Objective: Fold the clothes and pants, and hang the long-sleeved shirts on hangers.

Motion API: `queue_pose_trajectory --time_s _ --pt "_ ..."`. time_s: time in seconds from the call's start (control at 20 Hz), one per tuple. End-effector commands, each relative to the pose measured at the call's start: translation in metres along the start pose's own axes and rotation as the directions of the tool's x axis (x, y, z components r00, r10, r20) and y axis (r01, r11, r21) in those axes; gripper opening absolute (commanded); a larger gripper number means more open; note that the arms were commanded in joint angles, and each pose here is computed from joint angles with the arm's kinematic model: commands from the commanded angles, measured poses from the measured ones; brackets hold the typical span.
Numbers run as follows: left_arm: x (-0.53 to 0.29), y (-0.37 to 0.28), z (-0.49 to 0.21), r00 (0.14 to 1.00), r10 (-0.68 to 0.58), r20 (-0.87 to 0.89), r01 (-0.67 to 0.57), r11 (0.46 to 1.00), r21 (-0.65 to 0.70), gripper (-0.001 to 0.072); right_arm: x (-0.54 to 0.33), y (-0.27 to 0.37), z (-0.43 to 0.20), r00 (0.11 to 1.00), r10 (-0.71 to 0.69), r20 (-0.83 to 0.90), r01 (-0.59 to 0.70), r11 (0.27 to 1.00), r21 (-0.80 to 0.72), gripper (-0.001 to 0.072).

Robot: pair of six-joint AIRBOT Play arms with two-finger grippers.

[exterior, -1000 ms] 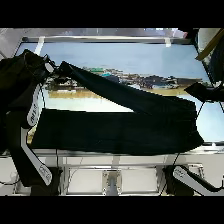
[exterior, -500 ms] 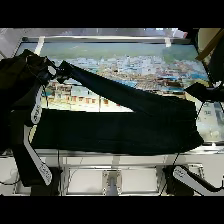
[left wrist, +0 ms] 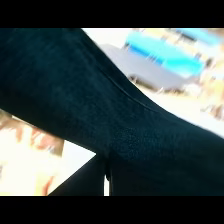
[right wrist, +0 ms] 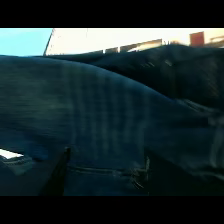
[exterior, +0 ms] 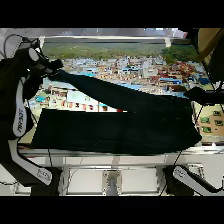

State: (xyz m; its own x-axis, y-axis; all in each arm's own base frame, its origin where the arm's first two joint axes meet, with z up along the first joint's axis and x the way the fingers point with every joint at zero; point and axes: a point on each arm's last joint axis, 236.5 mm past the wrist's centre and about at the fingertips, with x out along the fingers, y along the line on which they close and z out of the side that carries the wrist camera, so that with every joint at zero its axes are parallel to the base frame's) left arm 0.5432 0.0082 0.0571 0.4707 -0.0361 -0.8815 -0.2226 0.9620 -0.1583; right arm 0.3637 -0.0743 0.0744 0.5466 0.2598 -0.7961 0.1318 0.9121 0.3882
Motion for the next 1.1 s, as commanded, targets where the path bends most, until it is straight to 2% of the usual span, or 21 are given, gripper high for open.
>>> queue_pose_trajectory --time_s 0.0,0.35,0.4,0.45,0.5,0.6,0.7,0.8,0.95,1.05 --pt "-0.073 0.04 -0.056 0.963 0.178 -0.201 -0.158 0.981 0.11 0.0015 0.0 -0.001 -0.006 1.0 -0.008 -0.026 0.008 1.0 -0.011 0.0518" --pt "-0.007 0.045 -0.068 0.944 0.195 -0.268 -0.165 0.978 0.128 0.002 0.0 -0.003 -0.003 1.0 -0.013 -0.015 0.012 0.999 -0.051 0.0519" --pt "0.003 0.046 -0.072 0.937 0.199 -0.287 -0.167 0.977 0.132 0.0201 0.0 -0.003 -0.003 1.0 -0.013 -0.015 0.012 0.998 -0.059 0.052" --pt "0.013 0.047 -0.074 0.933 0.201 -0.298 -0.167 0.976 0.137 0.0498 0.0 -0.004 -0.001 1.0 -0.017 -0.006 0.017 0.998 -0.062 0.052" --pt "0.02 0.049 -0.072 0.935 0.203 -0.291 -0.168 0.976 0.141 0.061 0.0 -0.006 0.004 1.0 -0.026 0.016 0.027 0.997 -0.07 0.052" --pt "0.02 0.046 -0.044 0.968 0.178 -0.175 -0.165 0.982 0.09 0.0601 -0.001 -0.013 0.02 0.995 -0.053 0.082 0.059 0.995 -0.077 0.0521" --pt "-0.004 0.043 0.0 0.989 0.146 0.012 -0.147 0.989 0.032 0.0601 -0.002 -0.02 0.032 0.988 -0.083 0.133 0.094 0.993 -0.078 0.052" --pt "-0.033 0.067 0.028 0.974 0.187 0.125 -0.183 0.982 -0.04 0.0601 -0.001 -0.03 0.035 0.983 -0.116 0.142 0.128 0.988 -0.08 0.052" --pt "-0.025 0.119 0.004 0.973 0.23 -0.007 -0.229 0.962 -0.149 0.0601 0.023 -0.054 0.027 0.988 -0.128 0.084 0.127 0.992 0.019 0.052" --pt "-0.009 0.141 -0.007 0.976 0.209 -0.068 -0.219 0.952 -0.216 0.0601 0.047 -0.073 0.013 0.993 -0.12 0.01 0.118 0.987 0.106 0.052"
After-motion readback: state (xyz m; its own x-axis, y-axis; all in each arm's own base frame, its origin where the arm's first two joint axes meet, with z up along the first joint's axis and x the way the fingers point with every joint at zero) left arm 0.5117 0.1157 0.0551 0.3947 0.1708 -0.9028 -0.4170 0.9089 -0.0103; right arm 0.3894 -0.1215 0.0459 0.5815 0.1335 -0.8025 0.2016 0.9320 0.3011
